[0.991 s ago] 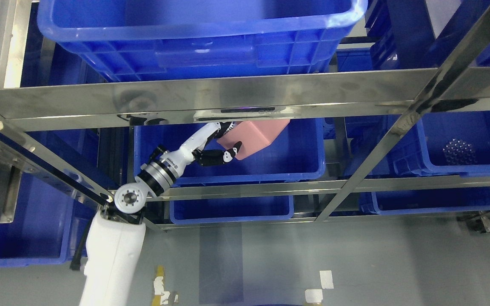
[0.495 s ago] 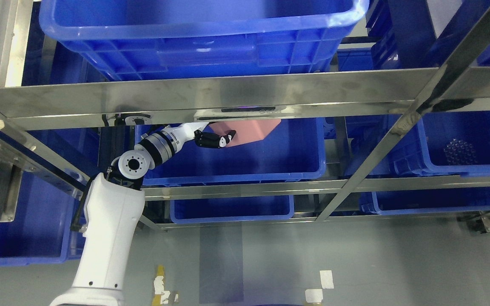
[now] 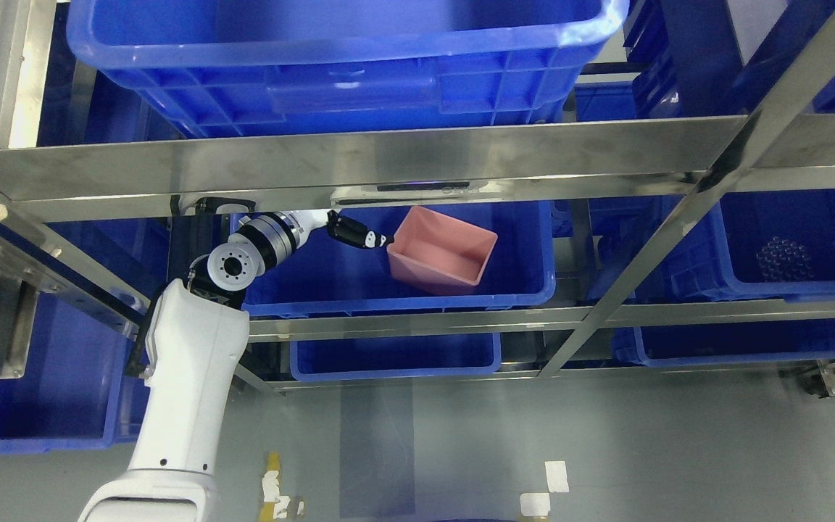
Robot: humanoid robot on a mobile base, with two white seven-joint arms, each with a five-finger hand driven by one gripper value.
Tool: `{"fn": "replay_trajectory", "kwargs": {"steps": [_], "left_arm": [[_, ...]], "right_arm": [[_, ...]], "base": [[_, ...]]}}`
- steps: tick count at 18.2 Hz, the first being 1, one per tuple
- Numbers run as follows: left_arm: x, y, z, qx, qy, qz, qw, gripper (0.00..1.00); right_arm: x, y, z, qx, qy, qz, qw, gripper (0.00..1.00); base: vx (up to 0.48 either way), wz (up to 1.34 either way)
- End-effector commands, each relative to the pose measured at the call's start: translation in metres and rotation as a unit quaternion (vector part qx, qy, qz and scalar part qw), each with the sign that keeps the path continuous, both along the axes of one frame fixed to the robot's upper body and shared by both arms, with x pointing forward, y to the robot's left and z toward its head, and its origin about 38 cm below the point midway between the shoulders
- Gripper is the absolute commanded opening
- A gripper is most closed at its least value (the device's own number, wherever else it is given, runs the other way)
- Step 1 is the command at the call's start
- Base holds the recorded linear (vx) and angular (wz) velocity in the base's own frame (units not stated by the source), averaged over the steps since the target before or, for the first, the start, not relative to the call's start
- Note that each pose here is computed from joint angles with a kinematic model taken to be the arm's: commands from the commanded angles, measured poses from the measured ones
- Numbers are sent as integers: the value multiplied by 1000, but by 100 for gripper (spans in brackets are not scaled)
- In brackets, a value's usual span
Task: Place storage box into left shelf container
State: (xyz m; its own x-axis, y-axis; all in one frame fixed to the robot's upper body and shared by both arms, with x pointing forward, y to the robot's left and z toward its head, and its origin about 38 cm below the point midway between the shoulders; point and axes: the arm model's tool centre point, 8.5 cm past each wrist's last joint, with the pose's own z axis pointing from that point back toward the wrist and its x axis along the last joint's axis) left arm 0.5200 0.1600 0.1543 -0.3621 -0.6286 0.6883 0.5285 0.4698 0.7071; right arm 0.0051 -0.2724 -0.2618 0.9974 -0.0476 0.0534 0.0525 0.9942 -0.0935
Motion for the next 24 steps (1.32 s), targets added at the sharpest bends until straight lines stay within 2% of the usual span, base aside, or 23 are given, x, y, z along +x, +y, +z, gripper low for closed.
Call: {"fn": "replay_trajectory", "kwargs": {"steps": [1, 3, 6, 9, 11, 14, 17, 24], "left_arm": [[-8, 34, 36, -152, -84, 109, 979, 100], [-33, 32, 41, -222, -103, 134, 960, 100], [-76, 25, 19, -315, -70, 123, 939, 100], [-108, 34, 35, -383, -119, 147, 904, 100], [-131, 40, 19, -395, -137, 152, 896, 100], [-164, 43, -18, -401, -122, 158, 894, 100], [-177, 45, -25, -412, -135, 150, 889, 100], [-177, 60, -31, -415, -118, 182, 884, 100]], "right_arm": [[8, -11, 1, -7, -11, -10, 1000, 100], [9, -11, 1, -7, -12, -9, 1000, 100], [8, -11, 1, -7, -11, -10, 1000, 100], [8, -11, 1, -7, -11, -10, 1000, 100], [8, -11, 1, -7, -11, -10, 1000, 100], [8, -11, 1, -7, -11, -10, 1000, 100], [9, -11, 1, -7, -12, -10, 1000, 100], [9, -11, 1, -7, -13, -9, 1000, 100]], "base": [[0, 0], [0, 0], [0, 0], [0, 0], [0, 0], [0, 0], [0, 0], [0, 0]]}}
